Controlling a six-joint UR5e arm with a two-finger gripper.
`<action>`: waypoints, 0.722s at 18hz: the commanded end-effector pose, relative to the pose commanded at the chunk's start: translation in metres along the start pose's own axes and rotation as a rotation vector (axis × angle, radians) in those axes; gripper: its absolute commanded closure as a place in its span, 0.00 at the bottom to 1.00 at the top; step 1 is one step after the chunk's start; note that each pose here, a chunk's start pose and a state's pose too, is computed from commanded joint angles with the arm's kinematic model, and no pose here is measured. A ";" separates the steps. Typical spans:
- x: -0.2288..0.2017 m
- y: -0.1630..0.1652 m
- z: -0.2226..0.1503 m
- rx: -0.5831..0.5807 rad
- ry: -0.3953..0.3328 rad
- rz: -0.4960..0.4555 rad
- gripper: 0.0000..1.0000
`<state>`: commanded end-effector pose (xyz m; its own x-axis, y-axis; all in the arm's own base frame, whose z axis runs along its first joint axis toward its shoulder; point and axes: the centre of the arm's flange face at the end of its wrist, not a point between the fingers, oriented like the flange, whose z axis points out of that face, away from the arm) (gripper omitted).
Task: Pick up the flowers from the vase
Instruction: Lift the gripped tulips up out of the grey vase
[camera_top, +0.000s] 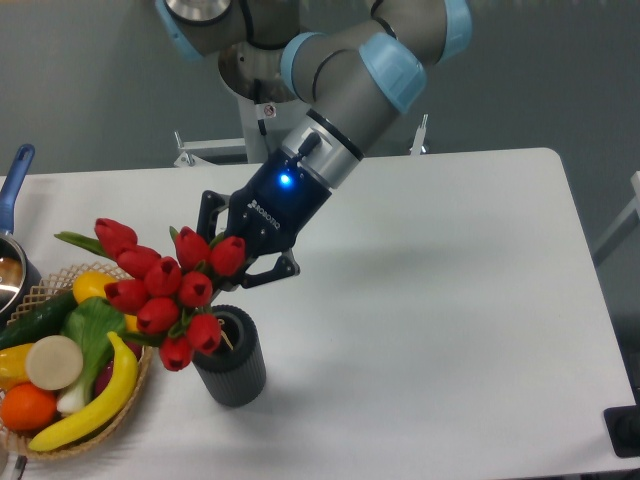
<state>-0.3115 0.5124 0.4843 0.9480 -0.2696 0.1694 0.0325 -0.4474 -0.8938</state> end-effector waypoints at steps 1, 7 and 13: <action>0.000 -0.004 -0.001 0.003 -0.003 -0.007 0.75; -0.003 -0.030 -0.016 0.025 -0.031 -0.006 0.75; -0.011 -0.039 -0.045 0.046 -0.082 -0.022 0.75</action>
<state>-0.3374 0.4941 0.5359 0.9695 -0.1884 0.1567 0.0666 -0.4128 -0.9084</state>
